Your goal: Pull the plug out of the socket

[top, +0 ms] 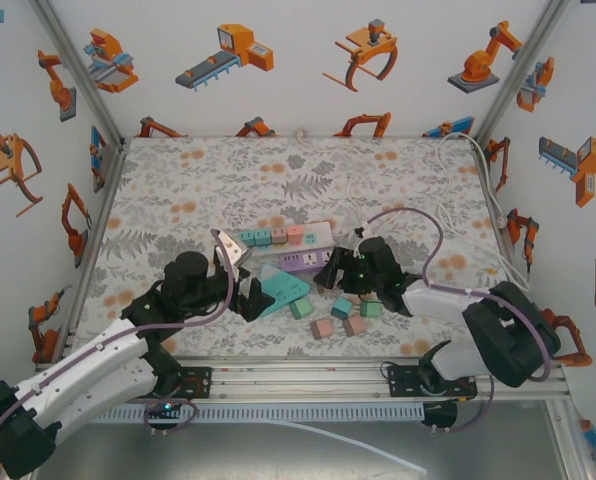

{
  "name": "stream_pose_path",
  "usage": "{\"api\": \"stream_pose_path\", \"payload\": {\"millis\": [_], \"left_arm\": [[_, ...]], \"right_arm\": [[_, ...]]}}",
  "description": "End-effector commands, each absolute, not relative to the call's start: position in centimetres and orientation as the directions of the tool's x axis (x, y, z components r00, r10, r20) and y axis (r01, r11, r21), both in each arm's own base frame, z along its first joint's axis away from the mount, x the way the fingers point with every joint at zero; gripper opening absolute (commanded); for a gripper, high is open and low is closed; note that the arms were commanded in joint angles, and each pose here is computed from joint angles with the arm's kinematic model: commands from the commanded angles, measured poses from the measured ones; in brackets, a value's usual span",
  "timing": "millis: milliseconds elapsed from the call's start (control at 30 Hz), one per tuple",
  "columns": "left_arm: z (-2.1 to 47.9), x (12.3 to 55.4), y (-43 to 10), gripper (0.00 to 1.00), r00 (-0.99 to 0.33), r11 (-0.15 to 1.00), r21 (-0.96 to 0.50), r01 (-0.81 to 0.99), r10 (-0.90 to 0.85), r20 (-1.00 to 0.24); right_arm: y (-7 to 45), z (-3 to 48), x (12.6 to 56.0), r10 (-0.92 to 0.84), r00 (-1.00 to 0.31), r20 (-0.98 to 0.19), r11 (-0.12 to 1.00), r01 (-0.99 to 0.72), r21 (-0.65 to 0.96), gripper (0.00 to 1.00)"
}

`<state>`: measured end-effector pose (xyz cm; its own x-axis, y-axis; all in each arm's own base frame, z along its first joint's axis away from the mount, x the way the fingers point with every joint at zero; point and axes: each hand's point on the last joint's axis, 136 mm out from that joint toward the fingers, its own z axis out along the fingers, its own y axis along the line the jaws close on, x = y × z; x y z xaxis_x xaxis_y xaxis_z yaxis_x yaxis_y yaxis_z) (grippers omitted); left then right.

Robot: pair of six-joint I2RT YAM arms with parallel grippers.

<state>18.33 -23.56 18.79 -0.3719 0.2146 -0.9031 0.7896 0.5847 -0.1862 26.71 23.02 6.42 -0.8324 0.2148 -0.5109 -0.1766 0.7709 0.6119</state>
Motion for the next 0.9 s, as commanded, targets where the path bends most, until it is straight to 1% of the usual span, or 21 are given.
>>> {"api": "stream_pose_path", "payload": {"millis": [0,67,133,267,333,400,533,600,700,867], "left_arm": [[19.9,18.5,-23.4,0.97,-0.324,0.589,-0.164,0.791,0.176,-0.929],[19.9,18.9,-22.8,0.97,-0.329,0.621,-0.161,0.767,0.165,-0.93],[19.6,19.7,-21.9,0.97,-0.349,0.681,-0.154,0.716,0.157,-0.924],[19.1,21.3,-20.1,0.97,-0.395,0.777,-0.138,0.614,0.152,-0.906],[19.1,22.2,-19.3,0.97,-0.41,0.813,-0.141,0.564,0.129,-0.903],[19.2,23.2,-18.3,0.97,-0.428,0.845,-0.159,0.511,0.089,-0.9],[19.0,25.4,-15.8,0.97,-0.473,0.898,-0.216,0.383,-0.01,-0.881],[18.7,26.4,-14.4,0.97,-0.489,0.922,-0.223,0.317,-0.043,-0.871],[18.2,28.0,-12.3,0.97,-0.522,0.944,-0.246,0.22,-0.099,-0.847],[17.0,30.1,-10.0,0.97,-0.566,0.951,-0.286,0.114,-0.174,-0.806]], "right_arm": [[22.2,8.3,27.4,0.143,-0.788,-0.598,0.827,-0.237,0.51,0.73],[22.0,9.8,27.9,0.07,-0.744,-0.665,0.844,-0.312,0.437,0.73],[21.9,12.0,28.7,-0.021,-0.67,-0.742,0.852,-0.401,0.337,0.74],[23.1,15.8,29.7,-0.225,-0.468,-0.855,0.793,-0.597,0.118,0.73],[23.8,17.2,30.2,-0.331,-0.35,-0.876,0.739,-0.673,-0.01,0.73],[24.7,18.4,30.6,-0.426,-0.242,-0.872,0.668,-0.734,-0.123,0.72],[27.1,19.3,30.7,-0.578,-0.017,-0.816,0.453,-0.838,-0.304,0.71],[28.3,19.2,30.7,-0.615,0.075,-0.785,0.344,-0.87,-0.353,0.71],[30.2,18.7,30.9,-0.631,0.162,-0.759,0.206,-0.908,-0.365,0.71],[33.0,18.1,31.9,-0.607,0.197,-0.77,0.067,-0.953,-0.297,0.71]]}}
